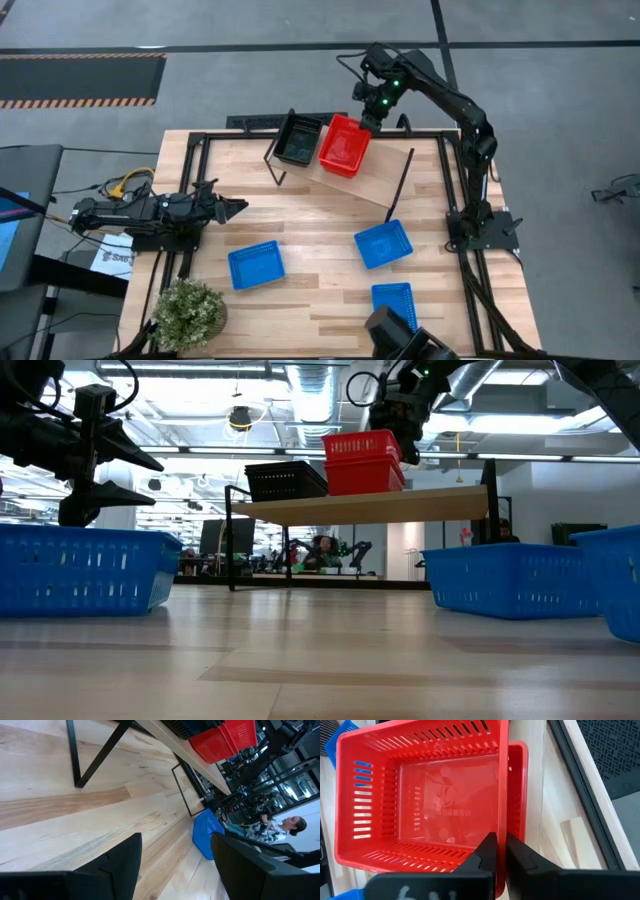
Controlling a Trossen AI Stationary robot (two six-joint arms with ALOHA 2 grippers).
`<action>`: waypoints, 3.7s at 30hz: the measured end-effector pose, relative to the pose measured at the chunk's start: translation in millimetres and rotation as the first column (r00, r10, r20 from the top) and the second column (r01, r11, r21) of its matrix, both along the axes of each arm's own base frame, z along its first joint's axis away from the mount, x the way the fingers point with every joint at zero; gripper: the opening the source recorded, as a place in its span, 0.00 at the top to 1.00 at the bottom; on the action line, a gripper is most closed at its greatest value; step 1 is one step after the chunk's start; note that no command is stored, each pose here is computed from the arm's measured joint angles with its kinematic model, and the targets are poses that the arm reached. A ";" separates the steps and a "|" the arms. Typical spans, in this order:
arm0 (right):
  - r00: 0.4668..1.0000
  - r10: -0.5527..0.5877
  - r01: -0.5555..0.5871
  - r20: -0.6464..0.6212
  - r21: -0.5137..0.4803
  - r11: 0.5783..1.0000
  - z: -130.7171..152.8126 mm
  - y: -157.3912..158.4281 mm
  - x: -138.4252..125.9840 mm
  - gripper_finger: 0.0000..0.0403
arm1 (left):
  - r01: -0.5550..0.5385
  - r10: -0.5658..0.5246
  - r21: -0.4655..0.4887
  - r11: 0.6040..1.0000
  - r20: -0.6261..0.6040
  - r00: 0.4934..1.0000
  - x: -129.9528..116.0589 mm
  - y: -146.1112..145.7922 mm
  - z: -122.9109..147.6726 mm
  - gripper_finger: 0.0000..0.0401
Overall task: Stack baskets on shelf by color
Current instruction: Stack the red bin on the red bins on the shelf, then put the top right blue bin on the shelf
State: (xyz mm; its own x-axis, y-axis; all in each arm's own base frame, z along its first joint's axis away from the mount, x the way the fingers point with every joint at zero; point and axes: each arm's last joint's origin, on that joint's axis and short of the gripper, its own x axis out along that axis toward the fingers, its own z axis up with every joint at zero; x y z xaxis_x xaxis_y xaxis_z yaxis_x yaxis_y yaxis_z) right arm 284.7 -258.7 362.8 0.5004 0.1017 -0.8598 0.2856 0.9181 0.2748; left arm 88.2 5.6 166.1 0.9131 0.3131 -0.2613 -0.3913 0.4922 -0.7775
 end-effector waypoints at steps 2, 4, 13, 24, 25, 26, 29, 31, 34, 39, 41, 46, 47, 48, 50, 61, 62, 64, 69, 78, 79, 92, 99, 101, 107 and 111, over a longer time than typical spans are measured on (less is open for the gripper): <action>1.000 -0.001 0.001 -0.001 0.004 1.000 0.0 1.6 1.4 0.90 | 0.000 0.000 0.000 1.000 0.000 1.000 0.0 0.0 0.0 0.44; 1.000 -0.005 0.005 -0.002 0.009 1.000 0.0 3.0 2.7 0.88 | 0.000 0.000 0.000 1.000 0.000 1.000 0.0 0.0 0.0 0.44; 1.000 -0.020 0.020 -0.015 -0.001 1.000 -0.2 2.1 2.0 0.79 | 0.000 0.000 0.002 1.000 -0.001 1.000 0.0 0.0 0.0 0.44; 0.997 -0.066 0.069 -0.035 0.086 0.994 13.8 6.6 -13.6 0.67 | -0.001 0.001 -0.006 1.000 0.002 1.000 0.0 0.0 0.0 0.44; 0.996 -0.087 0.090 -0.026 0.109 0.990 19.4 10.9 -15.8 0.67 | -0.001 0.001 -0.011 1.000 0.004 1.000 0.0 -0.1 0.0 0.44; 0.992 -0.122 0.123 -0.016 0.132 0.984 24.6 14.6 -17.8 0.66 | 0.002 -0.002 -0.016 1.000 0.005 1.000 0.1 -0.2 0.0 0.44; 0.978 -0.209 0.207 -0.005 0.175 0.963 42.4 33.7 -25.9 0.66 | 0.016 -0.016 -0.023 1.000 0.006 1.000 0.2 -0.6 0.0 0.44; 0.978 -0.209 0.204 0.011 0.171 0.964 53.4 51.2 -30.6 0.67 | 0.026 -0.026 -0.031 0.999 0.008 1.000 0.3 -1.0 0.0 0.44; 0.972 -0.236 0.236 -0.015 0.147 0.961 62.6 80.6 -41.4 0.68 | 0.052 -0.052 -0.036 0.998 0.006 0.999 0.5 -1.7 -0.1 0.44; 0.926 -0.353 0.366 -0.136 0.082 0.927 58.2 148.7 -74.5 0.68 | 0.085 -0.084 -0.050 0.995 0.008 0.996 0.7 -2.7 -0.2 0.44; 0.889 -0.410 0.427 -0.204 0.049 0.903 43.8 175.4 -87.3 0.68 | 0.099 -0.099 -0.054 0.994 0.009 0.995 0.8 -3.1 -0.2 0.44; 0.783 -0.545 0.583 -0.301 0.050 0.811 -9.1 223.7 -113.4 0.65 | 0.129 -0.129 -0.063 0.990 0.009 0.992 1.0 -4.0 -0.3 0.44; 0.767 -0.562 0.607 -0.310 0.065 0.792 -21.4 230.2 -116.8 0.64 | 0.132 -0.132 -0.060 0.989 0.008 0.991 1.0 -4.1 -0.3 0.44; 0.756 -0.576 0.625 -0.310 0.082 0.776 -32.3 235.9 -119.0 0.63 | 0.139 -0.139 -0.054 0.989 0.005 0.990 1.0 -4.2 -0.3 0.44; 0.731 -0.600 0.659 -0.324 0.108 0.744 -54.9 245.9 -122.6 0.61 | 0.149 -0.149 -0.040 0.988 0.000 0.989 1.0 -4.4 -0.3 0.44; 0.682 -0.639 0.719 -0.355 0.171 0.673 -154.4 269.8 -112.1 0.50 | 0.161 -0.162 -0.038 0.986 -0.001 0.987 1.1 -4.7 -0.3 0.44; 0.682 -0.639 0.719 -0.357 0.167 0.674 -161.4 270.2 -110.3 0.50 | 0.161 -0.162 -0.038 0.986 -0.002 0.987 1.0 -4.7 -0.3 0.44; 0.681 -0.638 0.719 -0.359 0.163 0.676 -172.6 270.7 -105.7 0.51 | 0.161 -0.161 -0.038 0.986 -0.004 0.987 1.0 -4.7 -0.5 0.44; 0.665 -0.631 0.717 -0.399 0.103 0.690 -194.9 270.9 -99.8 0.53 | 0.161 -0.161 -0.038 0.986 -0.004 0.987 0.9 -4.7 -0.4 0.44; 0.660 -0.628 0.718 -0.413 0.102 0.688 -203.5 274.9 -92.0 0.90 | 0.184 -0.184 -0.046 0.982 -0.003 0.983 1.0 -5.4 -0.4 0.44; 0.663 -0.627 0.718 -0.409 0.111 0.687 -201.8 276.0 -92.4 0.95 | 0.184 -0.184 -0.045 0.982 -0.003 0.983 1.0 -5.4 -0.5 0.44; 0.816 -0.477 0.577 -0.327 0.395 0.715 -106.0 294.4 -94.5 0.98 | 0.190 -0.191 -0.028 0.981 -0.009 0.982 1.0 -5.4 -0.5 0.44; 0.912 -0.376 0.276 0.165 0.434 0.858 2.8 276.1 -93.8 0.99 | 0.186 -0.187 -0.020 0.982 -0.022 0.982 0.7 -5.2 -1.1 0.44; 0.884 -0.378 0.288 0.275 0.316 0.904 25.0 260.0 -95.1 0.99 | 0.185 -0.186 -0.020 0.982 -0.022 0.982 0.6 -5.2 -1.1 0.44; 0.906 -0.305 0.316 0.295 0.008 0.949 52.6 201.9 -95.7 0.98 | 0.185 -0.186 -0.020 0.982 -0.022 0.982 0.6 -5.2 -1.2 0.44; 0.962 -0.203 0.225 0.183 -0.107 0.969 48.9 160.7 -96.1 0.98 | 0.185 -0.185 -0.021 0.983 -0.023 0.982 0.6 -5.2 -1.2 0.44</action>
